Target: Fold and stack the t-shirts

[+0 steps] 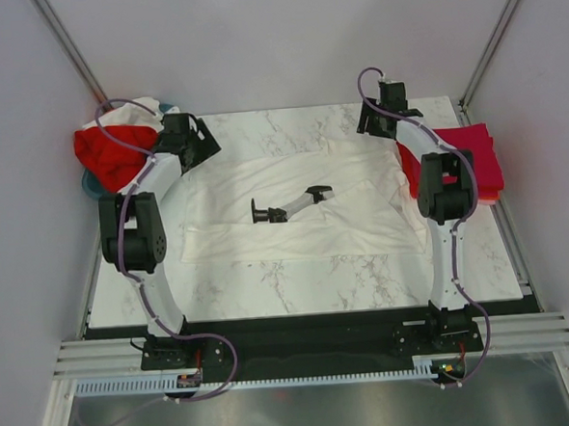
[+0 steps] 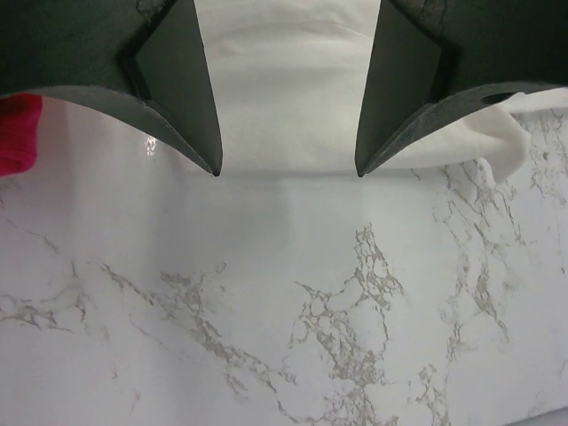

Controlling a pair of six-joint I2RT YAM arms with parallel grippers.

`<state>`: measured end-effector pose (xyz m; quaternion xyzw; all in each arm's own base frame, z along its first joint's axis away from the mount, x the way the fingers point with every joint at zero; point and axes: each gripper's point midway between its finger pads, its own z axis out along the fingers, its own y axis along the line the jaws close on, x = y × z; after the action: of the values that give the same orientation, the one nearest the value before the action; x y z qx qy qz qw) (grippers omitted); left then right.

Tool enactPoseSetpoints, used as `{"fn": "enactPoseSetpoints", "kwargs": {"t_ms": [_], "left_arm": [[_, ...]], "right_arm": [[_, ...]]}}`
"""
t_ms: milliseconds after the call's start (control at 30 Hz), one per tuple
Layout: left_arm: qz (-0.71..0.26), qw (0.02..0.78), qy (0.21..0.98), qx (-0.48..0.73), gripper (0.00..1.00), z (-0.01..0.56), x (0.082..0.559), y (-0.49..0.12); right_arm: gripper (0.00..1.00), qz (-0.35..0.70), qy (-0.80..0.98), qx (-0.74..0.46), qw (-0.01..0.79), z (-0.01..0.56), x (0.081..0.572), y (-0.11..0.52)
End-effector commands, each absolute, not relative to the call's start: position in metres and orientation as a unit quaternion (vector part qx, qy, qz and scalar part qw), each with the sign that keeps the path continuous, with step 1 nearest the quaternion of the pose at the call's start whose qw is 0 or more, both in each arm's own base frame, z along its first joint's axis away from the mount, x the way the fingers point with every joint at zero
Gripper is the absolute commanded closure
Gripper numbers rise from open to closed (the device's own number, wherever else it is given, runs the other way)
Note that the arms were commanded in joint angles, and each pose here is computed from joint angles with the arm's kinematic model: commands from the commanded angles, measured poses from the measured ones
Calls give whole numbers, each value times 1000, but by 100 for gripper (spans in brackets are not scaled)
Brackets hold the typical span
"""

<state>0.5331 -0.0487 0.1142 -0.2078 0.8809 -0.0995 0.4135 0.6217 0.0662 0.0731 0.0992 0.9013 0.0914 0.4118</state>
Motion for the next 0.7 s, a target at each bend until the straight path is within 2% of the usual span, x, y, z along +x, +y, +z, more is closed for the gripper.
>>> {"fn": "enactPoseSetpoints", "kwargs": {"t_ms": [0,233,400,533,667], "left_arm": [[-95,429,878,-191,11,125,544,-49],[-81,418,887,-176,15,120,544,-45],[-51,418,889,-178,18,115,546,-34],[-24,406,896,-178,22,106,546,-26],[9,391,902,-182,27,97,546,-16]], "right_arm": [[30,104,903,52,413,66,627,82],[29,37,926,9,375,31,621,80],[36,-28,938,-9,345,11,612,80],[55,-48,935,3,351,16,613,74],[84,-51,935,11,352,16,612,69]]}}
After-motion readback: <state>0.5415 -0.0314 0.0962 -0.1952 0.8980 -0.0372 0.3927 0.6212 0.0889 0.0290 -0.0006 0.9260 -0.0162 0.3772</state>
